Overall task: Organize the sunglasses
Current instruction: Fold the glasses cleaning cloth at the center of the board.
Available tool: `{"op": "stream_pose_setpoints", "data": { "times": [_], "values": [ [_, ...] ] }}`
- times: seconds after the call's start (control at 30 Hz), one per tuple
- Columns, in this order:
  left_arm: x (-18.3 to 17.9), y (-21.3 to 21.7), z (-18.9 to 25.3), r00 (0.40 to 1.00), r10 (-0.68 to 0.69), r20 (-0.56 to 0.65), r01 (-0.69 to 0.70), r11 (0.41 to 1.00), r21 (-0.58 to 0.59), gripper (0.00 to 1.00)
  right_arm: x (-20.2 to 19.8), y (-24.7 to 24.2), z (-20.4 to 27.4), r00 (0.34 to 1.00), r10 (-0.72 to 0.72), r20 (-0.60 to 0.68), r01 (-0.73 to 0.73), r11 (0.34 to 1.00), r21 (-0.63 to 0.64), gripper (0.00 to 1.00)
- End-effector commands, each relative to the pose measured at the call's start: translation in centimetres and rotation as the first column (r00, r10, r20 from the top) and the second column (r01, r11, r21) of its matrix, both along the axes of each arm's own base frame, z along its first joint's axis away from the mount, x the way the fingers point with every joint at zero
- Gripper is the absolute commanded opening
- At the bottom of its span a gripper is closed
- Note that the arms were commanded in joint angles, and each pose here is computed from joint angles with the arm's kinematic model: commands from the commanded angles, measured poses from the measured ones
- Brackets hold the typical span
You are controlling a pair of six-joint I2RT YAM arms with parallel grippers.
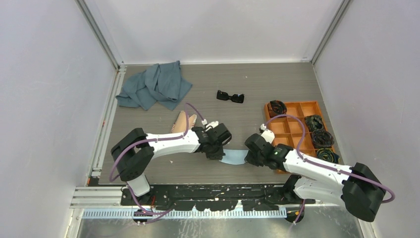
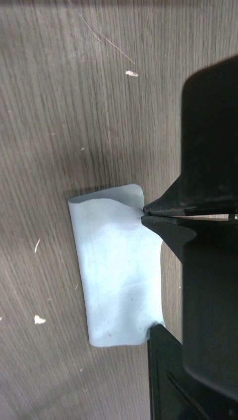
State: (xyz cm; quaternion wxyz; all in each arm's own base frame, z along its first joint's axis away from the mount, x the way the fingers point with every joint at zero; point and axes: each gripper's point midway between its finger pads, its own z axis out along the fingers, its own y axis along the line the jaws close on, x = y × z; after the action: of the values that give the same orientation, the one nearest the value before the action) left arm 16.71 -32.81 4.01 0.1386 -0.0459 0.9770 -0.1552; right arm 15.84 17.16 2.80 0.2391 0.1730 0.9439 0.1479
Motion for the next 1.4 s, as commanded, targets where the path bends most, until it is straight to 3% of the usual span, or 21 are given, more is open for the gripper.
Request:
{"op": "stream_pose_setpoints", "data": {
  "times": [0.0,0.57,0.87,1.37],
  "values": [
    [1.7,-0.7,2.5,0.998,0.004,0.066,-0.001,0.999,-0.042,0.01,1.7,0.7,2.1,0.998,0.000,0.067,0.000,1.000,-0.006,0.04],
    [4.6,-1.6,3.4,0.997,-0.001,0.083,0.008,0.996,-0.085,0.01,4.0,0.0,3.0,0.993,-0.007,0.115,0.021,0.992,-0.121,0.04],
    [2.8,-1.2,1.6,1.000,-0.015,0.013,0.016,0.994,-0.104,0.01,3.1,-0.2,1.7,0.997,-0.002,0.071,0.011,0.992,-0.122,0.03],
    [1.9,-1.0,0.8,1.000,-0.022,-0.001,0.022,0.995,-0.095,0.00,2.4,-0.8,1.2,0.998,-0.018,0.065,0.025,0.994,-0.107,0.03]
  ]
}}
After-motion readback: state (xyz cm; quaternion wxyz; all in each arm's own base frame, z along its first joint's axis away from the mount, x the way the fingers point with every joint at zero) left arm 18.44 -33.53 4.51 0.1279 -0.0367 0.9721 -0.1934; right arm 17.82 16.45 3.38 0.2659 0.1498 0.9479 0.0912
